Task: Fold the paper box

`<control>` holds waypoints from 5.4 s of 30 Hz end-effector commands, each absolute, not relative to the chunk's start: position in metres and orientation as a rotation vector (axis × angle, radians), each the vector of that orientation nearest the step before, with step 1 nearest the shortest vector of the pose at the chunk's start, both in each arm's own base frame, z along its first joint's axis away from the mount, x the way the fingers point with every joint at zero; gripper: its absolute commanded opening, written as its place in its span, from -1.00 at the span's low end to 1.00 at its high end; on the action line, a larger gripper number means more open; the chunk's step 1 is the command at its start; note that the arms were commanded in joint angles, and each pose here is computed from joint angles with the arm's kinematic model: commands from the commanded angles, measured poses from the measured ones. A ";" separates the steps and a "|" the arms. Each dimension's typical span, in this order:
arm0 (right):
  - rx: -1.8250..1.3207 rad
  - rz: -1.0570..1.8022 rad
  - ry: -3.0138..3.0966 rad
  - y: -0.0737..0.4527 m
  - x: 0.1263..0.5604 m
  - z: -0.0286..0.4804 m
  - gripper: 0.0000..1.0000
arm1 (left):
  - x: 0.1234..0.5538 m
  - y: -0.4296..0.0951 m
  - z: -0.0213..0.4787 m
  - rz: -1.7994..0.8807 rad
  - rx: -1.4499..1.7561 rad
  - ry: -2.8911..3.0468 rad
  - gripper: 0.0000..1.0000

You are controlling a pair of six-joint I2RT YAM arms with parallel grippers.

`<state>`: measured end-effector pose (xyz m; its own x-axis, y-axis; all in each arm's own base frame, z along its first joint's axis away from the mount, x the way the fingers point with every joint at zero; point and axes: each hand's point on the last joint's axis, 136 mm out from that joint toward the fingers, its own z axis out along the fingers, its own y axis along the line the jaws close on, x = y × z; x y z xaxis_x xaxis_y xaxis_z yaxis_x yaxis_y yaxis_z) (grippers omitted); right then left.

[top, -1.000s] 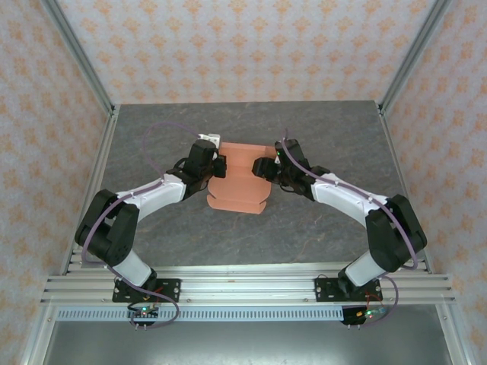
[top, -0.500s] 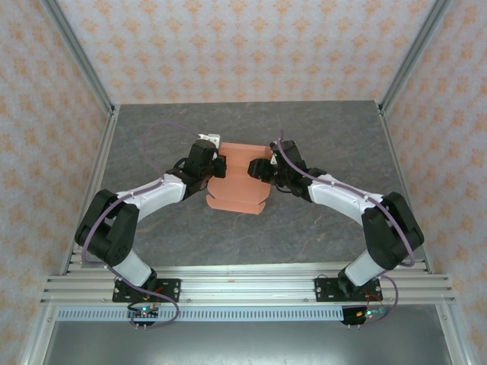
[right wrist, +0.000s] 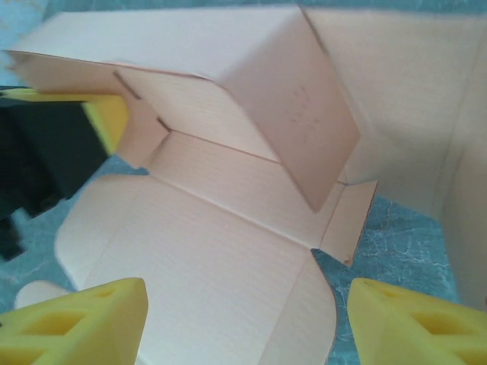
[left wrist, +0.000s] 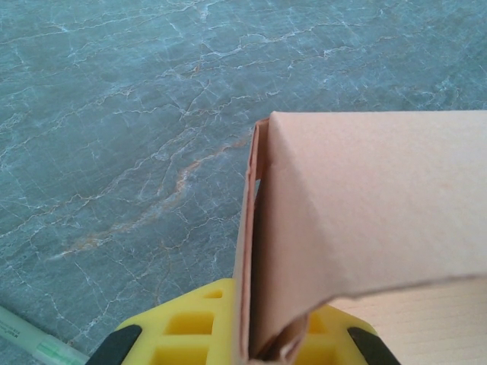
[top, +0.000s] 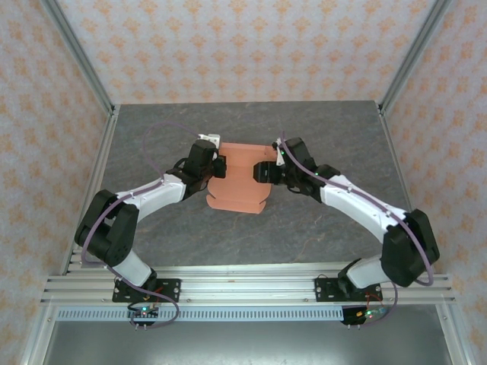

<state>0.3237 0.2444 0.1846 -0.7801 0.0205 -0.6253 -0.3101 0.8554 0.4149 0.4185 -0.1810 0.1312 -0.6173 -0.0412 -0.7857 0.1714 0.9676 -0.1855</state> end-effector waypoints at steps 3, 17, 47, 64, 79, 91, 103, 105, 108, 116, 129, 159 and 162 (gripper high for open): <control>-0.387 0.621 2.308 0.223 0.307 0.234 0.46 | 0.424 -0.174 0.154 -0.335 0.039 2.174 -1.00; -0.087 0.662 2.193 0.130 0.378 0.248 0.41 | 0.414 -0.160 0.165 -0.458 0.017 2.201 -1.00; -0.792 1.265 2.145 0.230 0.349 0.213 0.09 | 0.415 -0.169 0.177 -0.509 0.081 2.214 -1.00; -0.819 1.198 2.126 0.240 0.359 0.223 -0.07 | 0.412 -0.175 0.179 -0.540 0.118 2.214 -1.00; -0.834 1.217 2.147 0.243 0.366 0.224 -0.15 | 0.410 -0.186 0.180 -0.565 0.171 2.222 -1.00; -0.810 1.073 2.131 0.248 0.381 0.221 -0.13 | 0.405 -0.199 0.183 -0.601 0.214 2.228 -1.00; -0.826 0.974 2.094 0.244 0.389 0.224 0.03 | 0.405 -0.202 0.184 -0.603 0.222 2.231 -1.00; -0.841 1.010 2.084 0.248 0.387 0.226 0.04 | 0.405 -0.202 0.185 -0.605 0.221 2.231 -1.00; -0.862 1.026 2.082 0.253 0.386 0.223 0.06 | 0.405 -0.203 0.186 -0.607 0.224 2.230 -1.00; -0.896 1.079 2.084 0.261 0.379 0.217 0.16 | 0.405 -0.205 0.188 -0.610 0.232 2.229 -1.00; -0.898 1.192 2.098 0.268 0.374 0.215 0.31 | 0.403 -0.207 0.185 -0.606 0.245 2.239 -1.00; -0.932 1.329 2.053 0.280 0.350 0.229 0.52 | 0.403 -0.206 0.179 -0.567 0.249 2.274 -1.00; -0.941 1.335 2.060 0.279 0.347 0.228 0.62 | 0.402 -0.207 0.178 -0.563 0.251 2.276 -1.00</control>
